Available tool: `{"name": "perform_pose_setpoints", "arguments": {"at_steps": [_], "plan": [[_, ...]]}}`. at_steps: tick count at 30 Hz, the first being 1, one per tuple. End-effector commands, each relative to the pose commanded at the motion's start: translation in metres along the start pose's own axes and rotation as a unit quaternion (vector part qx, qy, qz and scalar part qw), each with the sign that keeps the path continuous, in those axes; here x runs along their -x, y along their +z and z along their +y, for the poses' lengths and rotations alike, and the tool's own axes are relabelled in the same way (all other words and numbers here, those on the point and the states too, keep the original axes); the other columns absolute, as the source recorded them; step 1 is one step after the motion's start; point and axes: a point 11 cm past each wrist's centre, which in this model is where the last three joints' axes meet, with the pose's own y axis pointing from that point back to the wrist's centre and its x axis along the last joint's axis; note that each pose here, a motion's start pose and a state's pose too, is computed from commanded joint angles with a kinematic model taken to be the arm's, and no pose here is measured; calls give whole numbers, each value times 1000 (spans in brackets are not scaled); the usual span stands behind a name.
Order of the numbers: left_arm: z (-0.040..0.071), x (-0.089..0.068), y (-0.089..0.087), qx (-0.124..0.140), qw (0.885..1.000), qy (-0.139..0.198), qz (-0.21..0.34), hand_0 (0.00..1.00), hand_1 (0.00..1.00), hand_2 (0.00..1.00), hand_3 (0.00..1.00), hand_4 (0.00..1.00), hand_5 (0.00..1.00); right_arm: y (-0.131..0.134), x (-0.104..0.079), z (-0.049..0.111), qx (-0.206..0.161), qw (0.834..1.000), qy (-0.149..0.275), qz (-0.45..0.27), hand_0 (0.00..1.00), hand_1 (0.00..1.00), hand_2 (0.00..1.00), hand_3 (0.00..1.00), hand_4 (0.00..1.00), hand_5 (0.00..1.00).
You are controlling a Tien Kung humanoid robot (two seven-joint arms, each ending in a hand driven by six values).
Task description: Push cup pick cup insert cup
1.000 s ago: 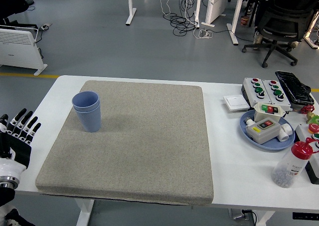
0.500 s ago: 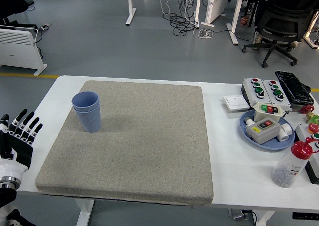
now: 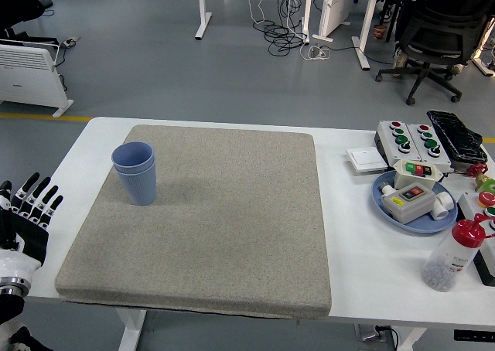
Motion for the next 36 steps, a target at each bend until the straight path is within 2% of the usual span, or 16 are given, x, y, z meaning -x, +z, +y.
{"name": "perform_pose_setpoints", "arguments": {"at_steps": [7, 15, 18, 19, 22, 24, 25, 27, 30, 31, 36], "plan": [[-2, -2, 3, 5, 1000, 5, -3, 822, 831, 827, 769, 597, 998, 4, 1, -1, -3, 1000, 1, -10, 703, 641, 644, 568, 67, 456], [-5, 1, 9, 13, 1000, 4, -4, 821, 831, 827, 770, 596, 998, 18, 0, -2, 1, 999, -3, -53, 704, 647, 665, 569, 67, 456], [-6, -2, 13, 18, 1000, 7, -6, 821, 831, 827, 770, 596, 998, 24, -1, -3, 18, 998, -6, -64, 704, 647, 665, 569, 67, 456], [-6, -4, 14, 20, 1000, 9, -7, 821, 830, 827, 770, 595, 998, 26, -1, -3, 26, 997, -7, -71, 728, 692, 763, 648, 83, 430], [-6, -7, 21, 27, 999, 13, -10, 821, 830, 827, 770, 595, 998, 39, 0, -3, 76, 990, -31, -116, 728, 692, 763, 648, 83, 430], [-7, -7, 23, 29, 999, 13, -11, 821, 830, 827, 770, 595, 998, 50, 5, -2, 111, 979, -64, -161, 728, 692, 763, 648, 83, 430], [-7, -7, 23, 31, 999, 13, -11, 818, 830, 828, 768, 597, 998, 56, 9, -1, 130, 971, -84, -181, 778, 764, 890, 846, 245, 496], [-8, -7, 24, 32, 999, 14, -12, 818, 830, 828, 768, 597, 998, 62, 16, 1, 153, 958, -115, -213, 778, 764, 890, 846, 245, 496], [-8, -7, 24, 32, 999, 14, -12, 818, 830, 828, 768, 597, 998, 62, 21, 2, 157, 947, -131, -249, 778, 764, 890, 846, 245, 496], [-8, -7, 25, 33, 999, 14, -12, 818, 830, 828, 767, 597, 998, 61, 22, 2, 156, 943, -132, -261, 762, 746, 881, 836, 350, 567], [-9, -5, 24, 32, 999, 11, -14, 818, 830, 828, 767, 597, 998, 59, 18, -1, 136, 950, -103, -260, 762, 746, 881, 836, 350, 567]]}}
